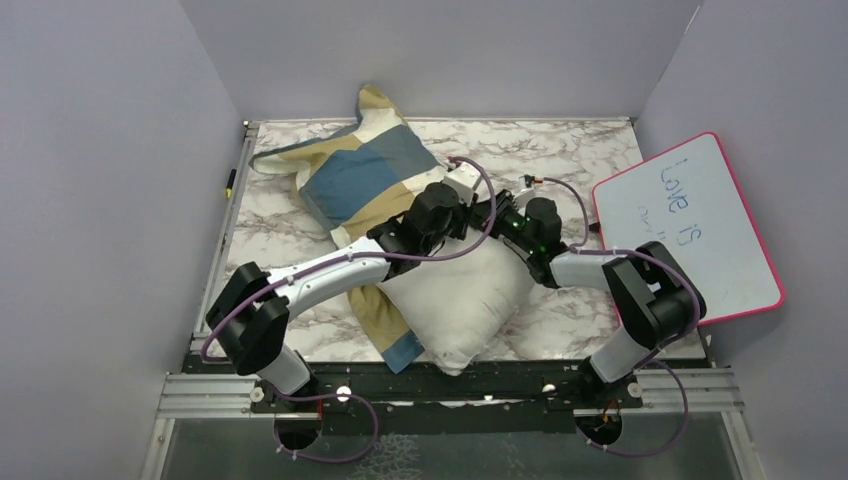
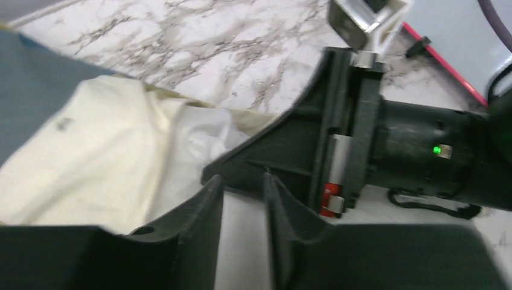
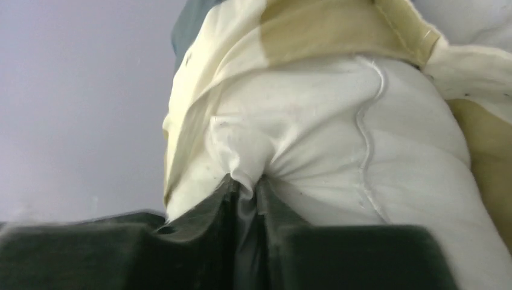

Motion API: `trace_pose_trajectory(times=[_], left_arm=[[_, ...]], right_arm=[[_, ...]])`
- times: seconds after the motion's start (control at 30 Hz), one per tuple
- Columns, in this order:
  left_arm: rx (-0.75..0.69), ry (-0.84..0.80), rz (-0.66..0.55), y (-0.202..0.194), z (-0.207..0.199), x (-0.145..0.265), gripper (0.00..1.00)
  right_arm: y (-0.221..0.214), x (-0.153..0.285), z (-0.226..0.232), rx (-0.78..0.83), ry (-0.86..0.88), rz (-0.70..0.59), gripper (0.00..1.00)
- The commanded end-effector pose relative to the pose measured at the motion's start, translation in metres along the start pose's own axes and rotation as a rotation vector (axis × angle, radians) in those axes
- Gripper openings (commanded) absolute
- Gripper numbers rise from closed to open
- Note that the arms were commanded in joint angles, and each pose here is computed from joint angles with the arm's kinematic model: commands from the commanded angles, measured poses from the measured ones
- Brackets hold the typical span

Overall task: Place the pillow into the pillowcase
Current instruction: Stuff the pillow into the pillowcase.

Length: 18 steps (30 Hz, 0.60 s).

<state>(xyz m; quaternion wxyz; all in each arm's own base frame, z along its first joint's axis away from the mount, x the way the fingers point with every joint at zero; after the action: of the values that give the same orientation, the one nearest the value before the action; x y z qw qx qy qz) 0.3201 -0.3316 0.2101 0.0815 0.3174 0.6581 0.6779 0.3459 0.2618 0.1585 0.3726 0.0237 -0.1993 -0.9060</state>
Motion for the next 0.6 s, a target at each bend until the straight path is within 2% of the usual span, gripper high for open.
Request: trace_pose_trajectory(times=[0.0,0.1,0.23,0.43,0.57], left_arm=[[-0.081,-0.087,0.035,0.029,-0.022,0.023,0.42],[-0.124,-0.107,0.055,0.036,-0.02,0.043,0.56],[-0.183,-0.165,0.095,0.033,-0.028,0.069,0.67],[-0.287,-0.204,0.166,0.002,-0.052,0.079,0.72],[-0.402,-0.211,0.235,-0.018,-0.077,0.07,0.76]], right_arm=[[0.001,0.004,-0.003,0.132,-0.089,0.023,0.27],[0.005,0.017,-0.007,0.277,-0.18,0.069,0.45],[0.027,0.036,0.0,0.431,-0.23,0.094,0.61],[0.08,0.065,0.004,0.506,-0.235,0.114,0.71],[0.102,0.078,-0.022,0.49,-0.317,0.199,0.77]])
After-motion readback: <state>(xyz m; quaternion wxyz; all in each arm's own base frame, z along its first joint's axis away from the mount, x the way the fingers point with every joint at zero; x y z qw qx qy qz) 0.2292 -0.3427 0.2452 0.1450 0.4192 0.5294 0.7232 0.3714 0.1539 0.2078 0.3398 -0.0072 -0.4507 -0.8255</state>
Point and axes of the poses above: each gripper's point midway between its finger pads, its own x axis back along the fingers, its own z axis along the line the jaws close on, y = z × x, the point moved 2 cm from there along x, back along the fingers, and after that the axes turned 1 degree about x, right-handed, at the moved point
